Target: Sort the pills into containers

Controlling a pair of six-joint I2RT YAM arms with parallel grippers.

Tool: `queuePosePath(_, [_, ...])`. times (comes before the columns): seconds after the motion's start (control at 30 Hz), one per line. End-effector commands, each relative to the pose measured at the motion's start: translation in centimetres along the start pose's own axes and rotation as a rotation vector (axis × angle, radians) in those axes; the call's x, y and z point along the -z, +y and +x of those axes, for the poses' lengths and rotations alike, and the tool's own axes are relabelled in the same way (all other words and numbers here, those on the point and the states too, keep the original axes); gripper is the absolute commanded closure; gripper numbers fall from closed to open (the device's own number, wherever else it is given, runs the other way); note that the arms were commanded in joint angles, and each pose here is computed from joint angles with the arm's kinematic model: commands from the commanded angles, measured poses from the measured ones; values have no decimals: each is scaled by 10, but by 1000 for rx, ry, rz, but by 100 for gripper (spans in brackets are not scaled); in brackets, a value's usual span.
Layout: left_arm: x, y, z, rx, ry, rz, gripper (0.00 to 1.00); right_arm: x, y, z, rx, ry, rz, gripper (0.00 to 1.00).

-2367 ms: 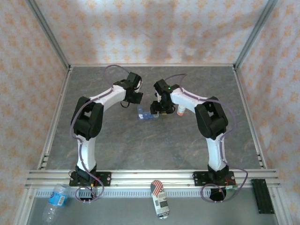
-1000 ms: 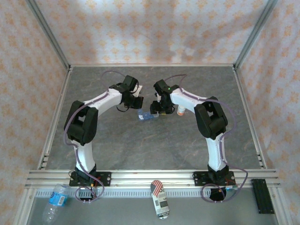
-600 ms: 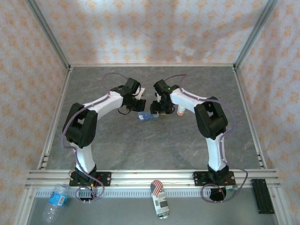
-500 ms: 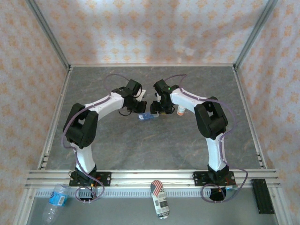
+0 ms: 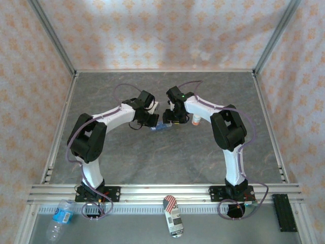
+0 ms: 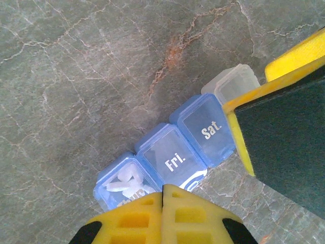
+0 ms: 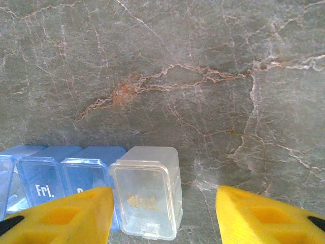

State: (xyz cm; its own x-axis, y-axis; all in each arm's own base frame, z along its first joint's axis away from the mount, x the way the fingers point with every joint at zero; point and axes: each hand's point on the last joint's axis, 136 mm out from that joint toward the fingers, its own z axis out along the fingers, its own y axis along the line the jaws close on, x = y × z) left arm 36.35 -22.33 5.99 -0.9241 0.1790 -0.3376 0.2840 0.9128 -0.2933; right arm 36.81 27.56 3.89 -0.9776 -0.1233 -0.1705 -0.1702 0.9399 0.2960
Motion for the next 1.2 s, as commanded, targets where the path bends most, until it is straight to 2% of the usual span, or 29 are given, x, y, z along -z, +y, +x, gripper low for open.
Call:
queuePosePath(0.0, [6,2,2,-18,-6,-40,100,-16,-16,10,-21,32,56,45])
queuePosePath(0.53, [-7,13,19,-62,52,-136,100,-18,-17,10,-22,32,61,46])
queuePosePath(1.17, [-26,23,32,-74,94,-172,100,-19,-20,11,-30,35,64,46])
